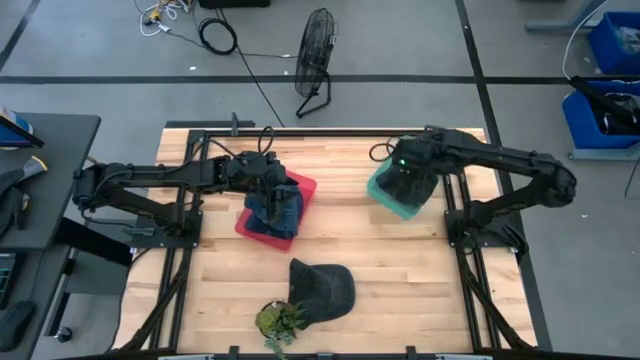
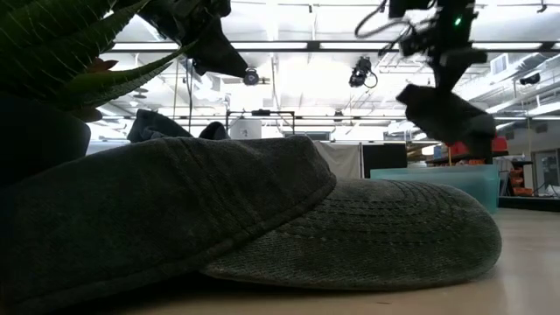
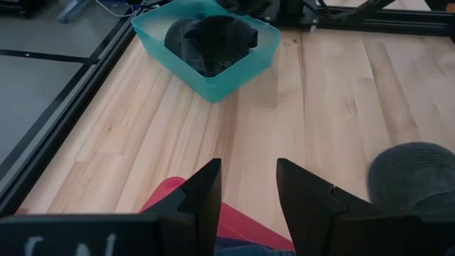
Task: Pick & Place hat
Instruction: Put the right black cap into the green bin
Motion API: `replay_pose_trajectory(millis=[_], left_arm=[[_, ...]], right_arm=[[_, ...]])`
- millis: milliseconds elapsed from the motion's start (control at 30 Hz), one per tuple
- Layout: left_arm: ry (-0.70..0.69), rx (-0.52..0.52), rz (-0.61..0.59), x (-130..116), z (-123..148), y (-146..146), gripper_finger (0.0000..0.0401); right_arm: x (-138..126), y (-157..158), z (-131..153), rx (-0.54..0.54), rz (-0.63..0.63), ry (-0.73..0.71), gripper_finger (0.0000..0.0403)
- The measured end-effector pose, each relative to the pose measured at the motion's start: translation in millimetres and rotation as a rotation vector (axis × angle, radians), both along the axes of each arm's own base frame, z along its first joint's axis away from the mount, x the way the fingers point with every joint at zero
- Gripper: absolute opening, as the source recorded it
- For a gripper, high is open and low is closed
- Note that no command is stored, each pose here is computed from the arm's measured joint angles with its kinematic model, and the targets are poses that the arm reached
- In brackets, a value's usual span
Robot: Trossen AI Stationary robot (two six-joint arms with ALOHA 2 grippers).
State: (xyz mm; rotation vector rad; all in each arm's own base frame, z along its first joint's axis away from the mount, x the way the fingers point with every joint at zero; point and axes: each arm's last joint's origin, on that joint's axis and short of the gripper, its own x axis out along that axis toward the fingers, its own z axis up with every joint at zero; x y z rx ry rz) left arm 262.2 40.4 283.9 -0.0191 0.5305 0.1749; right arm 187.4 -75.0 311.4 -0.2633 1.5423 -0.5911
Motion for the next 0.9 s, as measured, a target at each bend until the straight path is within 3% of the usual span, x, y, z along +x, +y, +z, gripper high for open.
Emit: replay_pose_trajectory(millis=[233, 467, 700, 900], left_arm=[[0.0, 0.0, 0.0, 0.0, 0.0, 0.0, 0.014], [0.001, 0.0, 0.0, 0.0, -0.1, 0.0, 0.014], [0.002, -0.001, 0.0, -0.1, -0.2, 0.0, 0.014], [0.027, -0.005, 0.0, -1.3, -2.2, -0.2, 0.014]], right_arm=[[19.6, -34.7, -31.0, 0.041, 0.007, 0.094, 0.0001], [35.5, -49.1, -63.9, 0.23, -0.049, 0.154, 0.0003], [46.7, -61.7, -90.7, 0.277, -0.051, 0.243, 0.0009], [52.4, -65.9, -101.3, 0.245, -0.057, 0.277, 0.0049]])
